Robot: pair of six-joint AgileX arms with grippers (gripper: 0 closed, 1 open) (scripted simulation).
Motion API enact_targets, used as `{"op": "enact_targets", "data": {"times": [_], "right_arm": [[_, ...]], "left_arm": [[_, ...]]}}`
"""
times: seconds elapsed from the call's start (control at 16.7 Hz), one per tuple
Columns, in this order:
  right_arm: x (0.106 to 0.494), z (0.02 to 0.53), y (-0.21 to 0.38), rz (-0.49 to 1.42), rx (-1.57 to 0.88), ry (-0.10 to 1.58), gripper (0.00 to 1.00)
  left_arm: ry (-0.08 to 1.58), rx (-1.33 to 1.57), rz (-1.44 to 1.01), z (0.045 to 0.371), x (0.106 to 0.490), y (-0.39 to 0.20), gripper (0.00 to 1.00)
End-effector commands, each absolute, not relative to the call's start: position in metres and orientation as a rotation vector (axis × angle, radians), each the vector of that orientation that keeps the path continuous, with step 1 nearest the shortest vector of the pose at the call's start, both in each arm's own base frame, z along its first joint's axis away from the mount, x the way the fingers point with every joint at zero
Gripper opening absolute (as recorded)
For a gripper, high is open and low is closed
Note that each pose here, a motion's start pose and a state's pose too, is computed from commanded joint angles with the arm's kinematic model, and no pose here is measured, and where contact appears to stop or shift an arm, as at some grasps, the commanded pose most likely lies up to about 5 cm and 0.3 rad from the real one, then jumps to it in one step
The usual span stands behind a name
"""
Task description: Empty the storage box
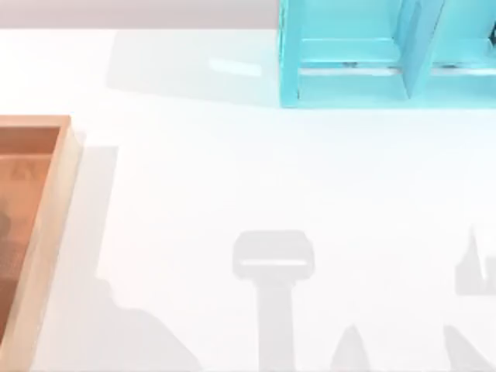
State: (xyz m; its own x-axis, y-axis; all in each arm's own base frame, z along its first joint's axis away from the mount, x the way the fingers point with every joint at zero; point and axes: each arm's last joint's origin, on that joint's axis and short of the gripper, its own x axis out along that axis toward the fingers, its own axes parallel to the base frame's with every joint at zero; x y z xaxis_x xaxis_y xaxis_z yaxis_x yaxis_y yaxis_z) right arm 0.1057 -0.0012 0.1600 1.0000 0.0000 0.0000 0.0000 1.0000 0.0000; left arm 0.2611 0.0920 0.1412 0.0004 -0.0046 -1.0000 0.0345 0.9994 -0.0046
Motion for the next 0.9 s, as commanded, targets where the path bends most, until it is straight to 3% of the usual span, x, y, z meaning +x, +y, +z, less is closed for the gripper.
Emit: {"op": "enact_targets", "data": {"times": [0.36,0.9], "right_arm": [[0.106,0.160,-0.001,0.000,0.000,0.000,1.00],[0.106,0.160,-0.001,0.000,0.000,0.000,1.00]], "left_arm": [[1.569,0.024,-0.031,0.156,0.265,0.093,0.00],[1.573,0.025,-0.035,0.252,0.266,0.093,0.00]]}}
